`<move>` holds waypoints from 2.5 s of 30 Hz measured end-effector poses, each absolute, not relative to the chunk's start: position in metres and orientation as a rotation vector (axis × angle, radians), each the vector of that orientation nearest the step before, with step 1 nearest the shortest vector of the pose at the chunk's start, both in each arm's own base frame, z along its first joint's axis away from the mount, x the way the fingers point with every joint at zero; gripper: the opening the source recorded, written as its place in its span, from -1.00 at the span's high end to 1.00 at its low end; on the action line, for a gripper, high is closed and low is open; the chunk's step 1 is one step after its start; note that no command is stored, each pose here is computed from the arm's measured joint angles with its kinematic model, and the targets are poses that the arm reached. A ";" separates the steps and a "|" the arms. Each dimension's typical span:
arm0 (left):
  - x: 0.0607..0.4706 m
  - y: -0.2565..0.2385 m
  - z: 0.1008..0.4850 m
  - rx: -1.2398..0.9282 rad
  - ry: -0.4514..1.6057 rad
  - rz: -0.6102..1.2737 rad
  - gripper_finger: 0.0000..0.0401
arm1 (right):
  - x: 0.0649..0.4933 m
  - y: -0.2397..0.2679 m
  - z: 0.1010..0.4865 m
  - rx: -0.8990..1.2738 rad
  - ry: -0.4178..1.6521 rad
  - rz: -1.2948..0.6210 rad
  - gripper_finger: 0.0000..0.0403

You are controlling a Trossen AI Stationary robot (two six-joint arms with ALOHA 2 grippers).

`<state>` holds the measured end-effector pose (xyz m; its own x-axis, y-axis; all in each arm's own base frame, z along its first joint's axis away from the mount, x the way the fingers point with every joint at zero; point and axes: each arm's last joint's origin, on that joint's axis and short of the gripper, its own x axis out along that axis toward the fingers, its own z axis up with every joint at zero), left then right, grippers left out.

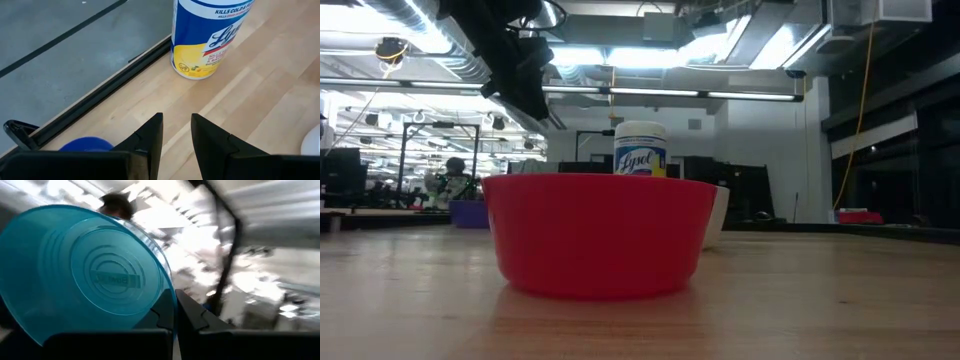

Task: Nest bowls inside each other
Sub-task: Stack the light blue bowl on top of the white bowl

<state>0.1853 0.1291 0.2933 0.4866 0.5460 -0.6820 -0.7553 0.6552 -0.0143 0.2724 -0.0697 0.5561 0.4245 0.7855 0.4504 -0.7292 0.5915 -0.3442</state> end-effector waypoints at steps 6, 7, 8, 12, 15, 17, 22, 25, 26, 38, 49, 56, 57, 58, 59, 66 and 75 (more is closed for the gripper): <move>0.185 0.129 0.293 -0.339 0.695 0.812 0.51 | 0.293 -0.093 0.550 0.058 -0.628 0.621 0.99; 0.185 0.129 0.293 -0.343 0.693 0.813 0.51 | 0.297 -0.097 0.548 0.092 -0.618 0.548 0.99; 0.185 0.129 0.293 -0.346 0.692 0.814 0.51 | 0.301 -0.101 0.545 0.122 -0.608 0.473 0.99; 0.185 0.129 0.293 -0.355 0.688 0.818 0.51 | 0.311 -0.115 0.535 0.219 -0.550 0.197 0.99; 0.185 0.129 0.293 -0.356 0.688 0.819 0.51 | 0.312 -0.120 0.531 0.243 -0.504 0.020 0.99; 0.185 0.129 0.293 -0.358 0.687 0.819 0.51 | 0.309 -0.122 0.532 0.254 -0.440 -0.119 0.99; 0.185 0.129 0.293 -0.359 0.687 0.820 0.51 | 0.292 -0.120 0.543 0.205 -0.237 -0.559 1.00; 0.185 0.129 0.293 -0.359 0.687 0.820 0.51 | 0.280 -0.116 0.550 0.144 -0.156 -0.762 1.00; 0.185 0.129 0.293 -0.359 0.687 0.820 0.51 | 0.276 -0.114 0.551 0.122 -0.123 -0.832 1.00; 0.185 0.129 0.293 -0.381 0.677 0.829 0.51 | 0.264 -0.102 0.544 -0.047 0.118 -1.152 1.00; 0.185 0.129 0.293 -0.386 0.677 0.820 0.51 | 0.276 -0.077 0.487 0.305 0.565 -0.552 1.00; 0.186 0.128 0.293 -0.395 0.676 0.793 0.51 | 0.297 -0.064 0.439 0.441 0.772 -0.290 1.00; 0.187 0.127 0.293 -0.393 0.677 0.788 0.51 | 0.300 -0.062 0.429 0.458 0.812 -0.266 1.00; 0.188 0.126 0.293 -0.391 0.678 0.783 0.51 | 0.303 -0.061 0.419 0.474 0.849 -0.238 1.00; 0.188 0.125 0.293 -0.390 0.679 0.779 0.51 | 0.305 -0.060 0.408 0.488 0.882 -0.213 1.00; 0.194 0.116 0.293 -0.376 0.685 0.734 0.51 | 0.323 -0.060 0.333 0.588 0.980 -0.092 1.00; 0.202 0.109 0.290 -0.373 0.700 0.695 0.51 | 0.336 -0.060 0.271 0.696 1.016 -0.059 1.00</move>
